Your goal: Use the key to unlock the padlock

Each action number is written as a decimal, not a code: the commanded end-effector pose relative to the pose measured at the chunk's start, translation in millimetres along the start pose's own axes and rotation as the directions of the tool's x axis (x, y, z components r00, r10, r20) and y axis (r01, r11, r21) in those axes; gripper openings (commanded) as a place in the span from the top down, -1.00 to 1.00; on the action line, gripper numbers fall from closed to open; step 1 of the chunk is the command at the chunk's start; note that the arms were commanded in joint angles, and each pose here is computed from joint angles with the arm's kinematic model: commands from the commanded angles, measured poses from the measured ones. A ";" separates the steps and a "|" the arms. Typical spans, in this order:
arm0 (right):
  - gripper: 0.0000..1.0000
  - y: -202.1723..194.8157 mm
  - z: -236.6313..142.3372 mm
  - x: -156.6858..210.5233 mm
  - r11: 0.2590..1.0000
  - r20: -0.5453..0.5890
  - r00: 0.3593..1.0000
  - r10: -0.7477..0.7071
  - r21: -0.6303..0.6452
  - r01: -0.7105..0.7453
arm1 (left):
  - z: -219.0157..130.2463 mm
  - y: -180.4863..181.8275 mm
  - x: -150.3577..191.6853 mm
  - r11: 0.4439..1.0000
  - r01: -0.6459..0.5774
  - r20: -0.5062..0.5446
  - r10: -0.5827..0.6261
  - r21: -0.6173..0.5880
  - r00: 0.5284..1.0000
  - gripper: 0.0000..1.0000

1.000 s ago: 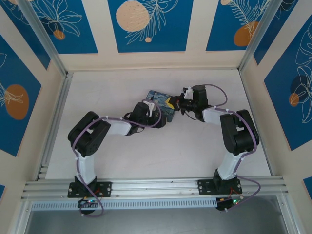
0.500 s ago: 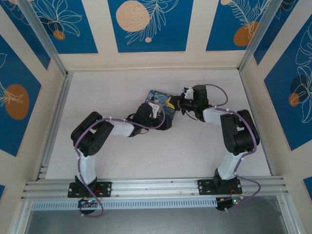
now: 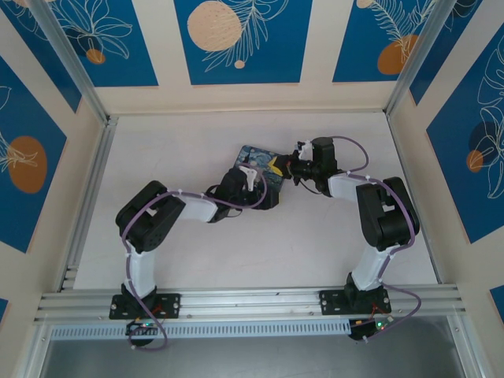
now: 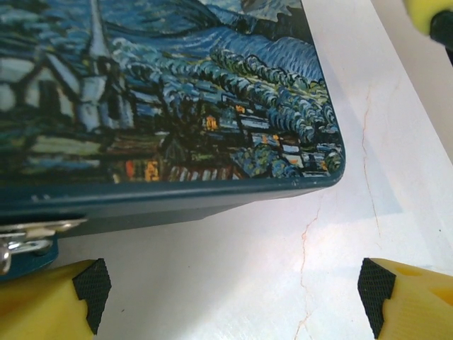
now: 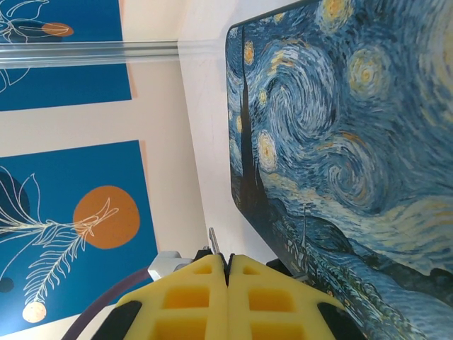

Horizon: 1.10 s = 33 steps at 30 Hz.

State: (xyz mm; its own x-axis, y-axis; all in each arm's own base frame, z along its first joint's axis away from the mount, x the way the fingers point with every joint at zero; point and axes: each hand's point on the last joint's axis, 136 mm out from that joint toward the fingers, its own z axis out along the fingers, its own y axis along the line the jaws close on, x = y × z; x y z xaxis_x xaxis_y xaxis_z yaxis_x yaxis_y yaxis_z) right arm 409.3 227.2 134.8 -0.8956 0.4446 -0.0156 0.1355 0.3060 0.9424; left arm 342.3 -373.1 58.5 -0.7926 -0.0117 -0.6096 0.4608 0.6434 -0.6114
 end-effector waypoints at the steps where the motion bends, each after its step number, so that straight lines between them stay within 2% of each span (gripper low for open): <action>1: 1.00 -0.3 -1.3 -2.6 1.000 -0.009 1.000 -0.005 -0.002 0.004 | -13.2 2.3 -0.3 0.999 -0.023 0.022 0.024 -0.041 0.999 -0.84; 6: 1.00 -1.0 -1.4 -5.0 1.000 -0.006 1.000 -0.005 -0.002 0.005 | -33.1 1.9 -5.7 0.993 -0.079 0.032 0.082 -0.084 0.996 -0.87; 12: 1.00 -2.8 -1.3 -6.1 1.000 -0.006 1.000 0.001 0.003 0.000 | -38.1 16.3 -10.2 0.986 -0.098 0.038 0.104 -0.134 0.994 -0.88; 22: 1.00 -8.7 -3.2 -1.2 1.000 -0.020 1.000 0.009 0.026 -0.008 | -25.0 37.7 -16.0 0.971 -0.147 0.036 0.156 -0.186 0.987 -0.87; 33: 1.00 -16.2 -4.1 1.4 0.999 -0.028 0.999 0.020 0.051 -0.018 | -4.7 42.2 -17.0 0.971 -0.182 0.036 0.190 -0.155 0.981 -0.85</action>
State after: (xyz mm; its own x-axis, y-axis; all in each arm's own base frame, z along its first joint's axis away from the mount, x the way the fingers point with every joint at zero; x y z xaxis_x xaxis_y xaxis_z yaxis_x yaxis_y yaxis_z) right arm 406.3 220.4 124.1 -0.8942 0.4476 0.0069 0.1724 0.3301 0.9281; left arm 363.2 -337.1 46.4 -0.7034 0.0773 -0.7066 0.5016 0.7583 -0.4164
